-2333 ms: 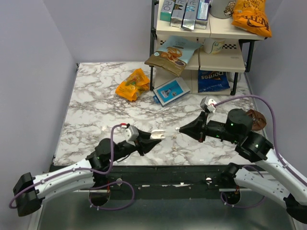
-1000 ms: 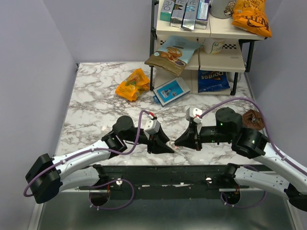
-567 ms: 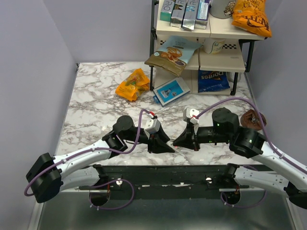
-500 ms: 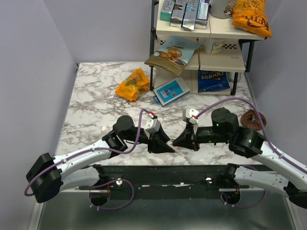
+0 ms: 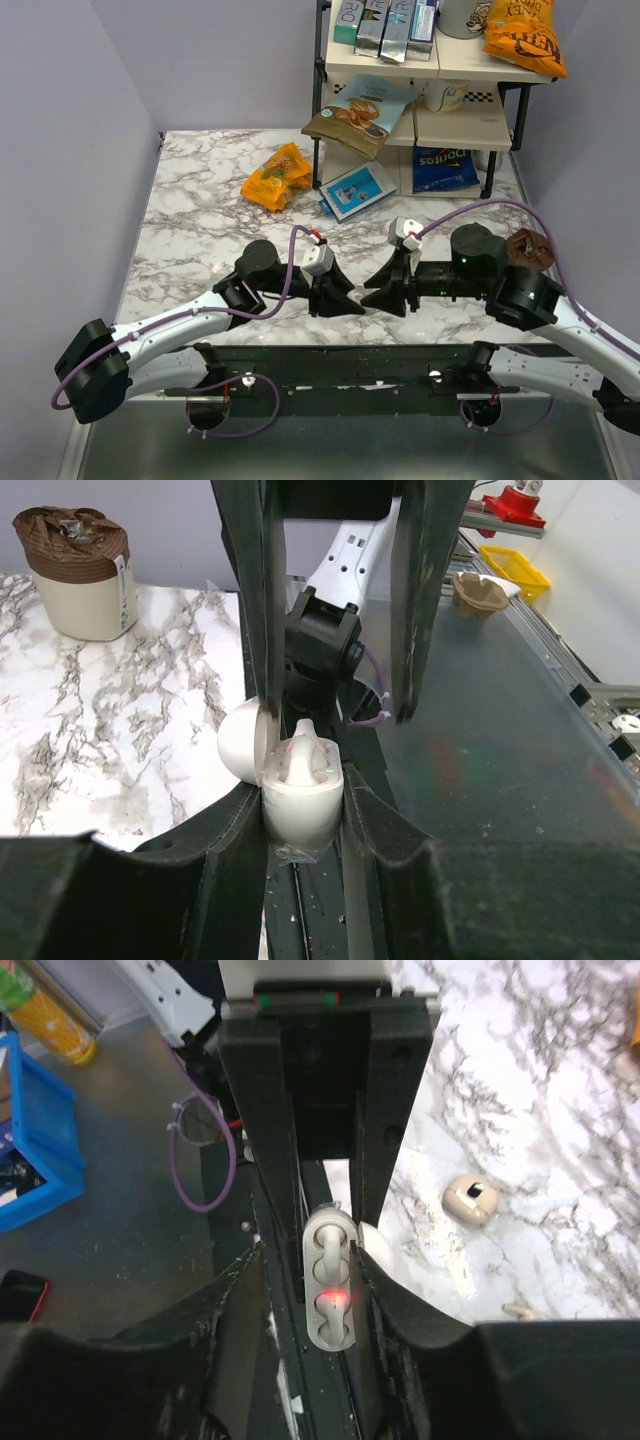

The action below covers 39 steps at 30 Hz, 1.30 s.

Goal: Insert the wireless bluetooth earbuds into the charging case
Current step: Place the earbud in the charging case, then close the charging case.

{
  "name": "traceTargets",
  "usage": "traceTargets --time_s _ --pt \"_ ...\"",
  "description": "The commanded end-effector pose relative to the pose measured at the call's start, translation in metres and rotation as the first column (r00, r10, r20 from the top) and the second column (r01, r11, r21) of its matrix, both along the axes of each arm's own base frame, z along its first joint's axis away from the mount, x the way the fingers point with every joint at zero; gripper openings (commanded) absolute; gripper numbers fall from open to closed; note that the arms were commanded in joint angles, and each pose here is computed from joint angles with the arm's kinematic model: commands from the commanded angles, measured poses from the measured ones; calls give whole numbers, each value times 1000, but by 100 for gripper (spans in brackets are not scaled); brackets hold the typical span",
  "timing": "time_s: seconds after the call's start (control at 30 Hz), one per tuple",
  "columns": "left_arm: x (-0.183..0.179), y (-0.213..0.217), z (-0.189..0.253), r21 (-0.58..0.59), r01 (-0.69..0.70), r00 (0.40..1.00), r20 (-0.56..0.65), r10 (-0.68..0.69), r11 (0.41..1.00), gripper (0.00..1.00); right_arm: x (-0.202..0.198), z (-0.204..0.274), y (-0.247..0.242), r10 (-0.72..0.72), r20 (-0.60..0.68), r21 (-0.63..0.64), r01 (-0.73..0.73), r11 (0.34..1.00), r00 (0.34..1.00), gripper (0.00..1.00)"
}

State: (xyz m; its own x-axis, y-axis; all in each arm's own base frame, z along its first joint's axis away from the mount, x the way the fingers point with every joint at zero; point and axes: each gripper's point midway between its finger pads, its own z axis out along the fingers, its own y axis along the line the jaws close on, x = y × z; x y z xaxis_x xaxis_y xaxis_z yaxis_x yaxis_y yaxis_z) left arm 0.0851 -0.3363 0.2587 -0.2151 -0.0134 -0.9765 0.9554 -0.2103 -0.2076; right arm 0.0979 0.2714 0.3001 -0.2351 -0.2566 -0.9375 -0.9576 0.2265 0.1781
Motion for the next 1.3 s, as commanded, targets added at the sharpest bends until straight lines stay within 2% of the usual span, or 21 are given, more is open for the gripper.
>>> traceTargets --time_s 0.0,0.13,0.17,0.3,0.47,0.77,1.0,1.23,1.27 --pt "-7 3 9 -46 29 998 51 -27 998 0 13 46 -21 -149 58 98 142 985 987 52" --pt "-5 3 7 -48 10 999 46 -8 999 0 42 52 -40 -358 62 115 350 930 931 53" --pt "-5 3 8 -53 8 999 41 -5 999 0 59 47 -49 -465 60 98 458 883 883 52" --pt "3 4 10 -92 -66 997 37 69 994 0 79 8 -51 -563 35 -41 564 825 826 45" --pt "18 5 12 -117 -165 985 37 170 979 0 79 -28 -34 -535 -11 -149 528 836 845 43" --pt "26 6 14 -138 -222 972 50 230 965 0 59 -29 -12 -380 -50 -131 371 919 924 41" --pt "31 5 13 -136 -246 965 56 256 960 0 47 -30 -3 -291 -66 -129 281 951 955 39" --pt "36 5 14 -132 -264 960 63 274 956 0 47 -30 -5 -293 -62 -132 284 950 954 38" --pt "37 4 13 -128 -272 958 61 281 954 0 55 -30 -9 -350 -55 -135 341 930 935 38"
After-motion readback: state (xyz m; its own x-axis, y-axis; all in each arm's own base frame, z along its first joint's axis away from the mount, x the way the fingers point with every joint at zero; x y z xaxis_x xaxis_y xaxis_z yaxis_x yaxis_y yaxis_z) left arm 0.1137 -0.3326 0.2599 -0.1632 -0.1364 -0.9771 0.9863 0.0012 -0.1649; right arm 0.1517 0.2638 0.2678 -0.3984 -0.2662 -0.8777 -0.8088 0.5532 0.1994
